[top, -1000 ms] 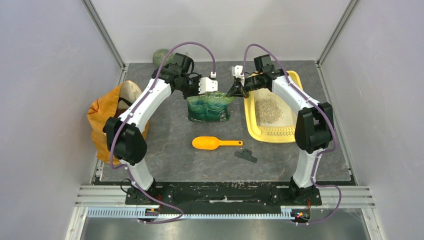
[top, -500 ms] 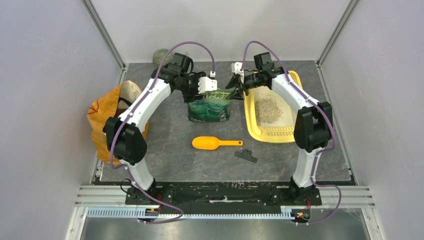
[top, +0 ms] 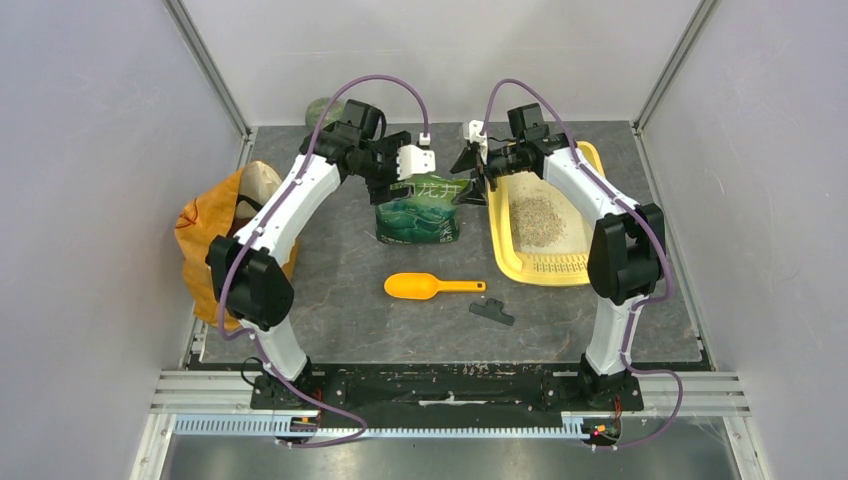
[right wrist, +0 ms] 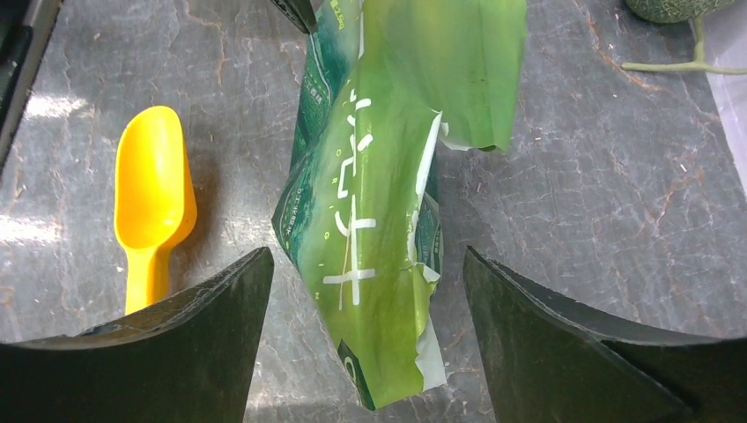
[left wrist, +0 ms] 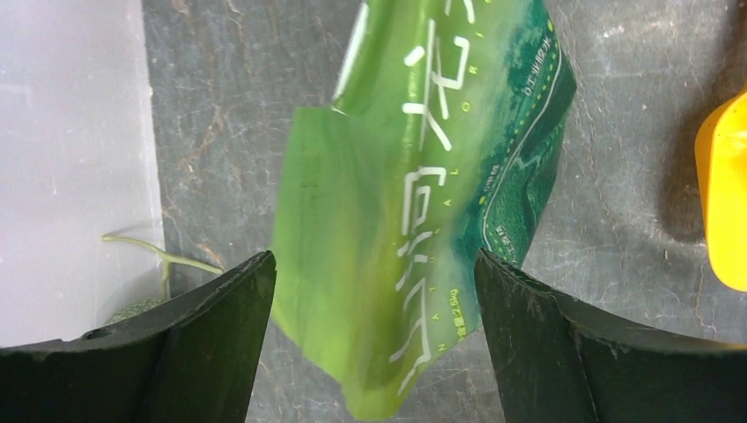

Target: Fill the litter box with clean litter

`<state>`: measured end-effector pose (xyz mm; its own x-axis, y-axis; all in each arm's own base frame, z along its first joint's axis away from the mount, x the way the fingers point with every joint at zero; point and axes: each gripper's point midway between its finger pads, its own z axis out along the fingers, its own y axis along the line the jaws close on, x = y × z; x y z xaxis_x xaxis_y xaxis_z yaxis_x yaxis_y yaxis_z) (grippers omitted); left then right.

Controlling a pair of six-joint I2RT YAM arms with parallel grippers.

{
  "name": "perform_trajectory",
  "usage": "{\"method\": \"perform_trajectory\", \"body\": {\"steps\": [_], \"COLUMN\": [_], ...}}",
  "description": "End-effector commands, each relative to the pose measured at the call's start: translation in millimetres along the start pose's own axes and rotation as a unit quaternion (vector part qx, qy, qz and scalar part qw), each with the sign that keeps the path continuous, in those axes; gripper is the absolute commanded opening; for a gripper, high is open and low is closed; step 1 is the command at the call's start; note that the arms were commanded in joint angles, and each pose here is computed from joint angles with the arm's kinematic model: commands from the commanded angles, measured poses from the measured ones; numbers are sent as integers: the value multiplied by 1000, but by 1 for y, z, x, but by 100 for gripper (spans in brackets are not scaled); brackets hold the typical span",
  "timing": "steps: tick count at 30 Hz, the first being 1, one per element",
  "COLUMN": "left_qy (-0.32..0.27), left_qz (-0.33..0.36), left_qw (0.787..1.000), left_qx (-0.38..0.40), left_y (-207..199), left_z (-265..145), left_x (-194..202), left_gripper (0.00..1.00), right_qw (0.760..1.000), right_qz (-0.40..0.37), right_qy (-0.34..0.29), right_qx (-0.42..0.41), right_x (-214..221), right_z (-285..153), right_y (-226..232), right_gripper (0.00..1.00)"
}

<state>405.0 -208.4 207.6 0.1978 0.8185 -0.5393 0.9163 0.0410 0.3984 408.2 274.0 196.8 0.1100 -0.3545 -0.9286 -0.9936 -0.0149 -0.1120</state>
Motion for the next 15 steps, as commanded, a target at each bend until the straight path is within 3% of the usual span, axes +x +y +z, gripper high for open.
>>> {"method": "perform_trajectory", "body": {"steps": [1, 7, 10, 15], "left_qy": [-66, -114, -121, -128], "left_qz": [-24, -61, -61, -62], "left_qw": [995, 988, 990, 987], "left_qx": [-66, -90, -50, 79], "left_y": [26, 23, -6, -74], "left_z": [-45, -77, -73, -40], "left_x": [-51, -96, -115, -144], "left_gripper": [89, 90, 90, 80], "right_qw": [999, 989, 980, 956], "right_qz": [-1, 78, 119, 189], "right_qy": [-41, -82, -90, -98], "right_qx": [29, 95, 130, 201], "right_x": [-53, -93, -104, -112], "right_z": [-22, -69, -95, -143], "right_y": [-11, -22, -24, -18], "right_gripper": [87, 88, 89, 89]}}
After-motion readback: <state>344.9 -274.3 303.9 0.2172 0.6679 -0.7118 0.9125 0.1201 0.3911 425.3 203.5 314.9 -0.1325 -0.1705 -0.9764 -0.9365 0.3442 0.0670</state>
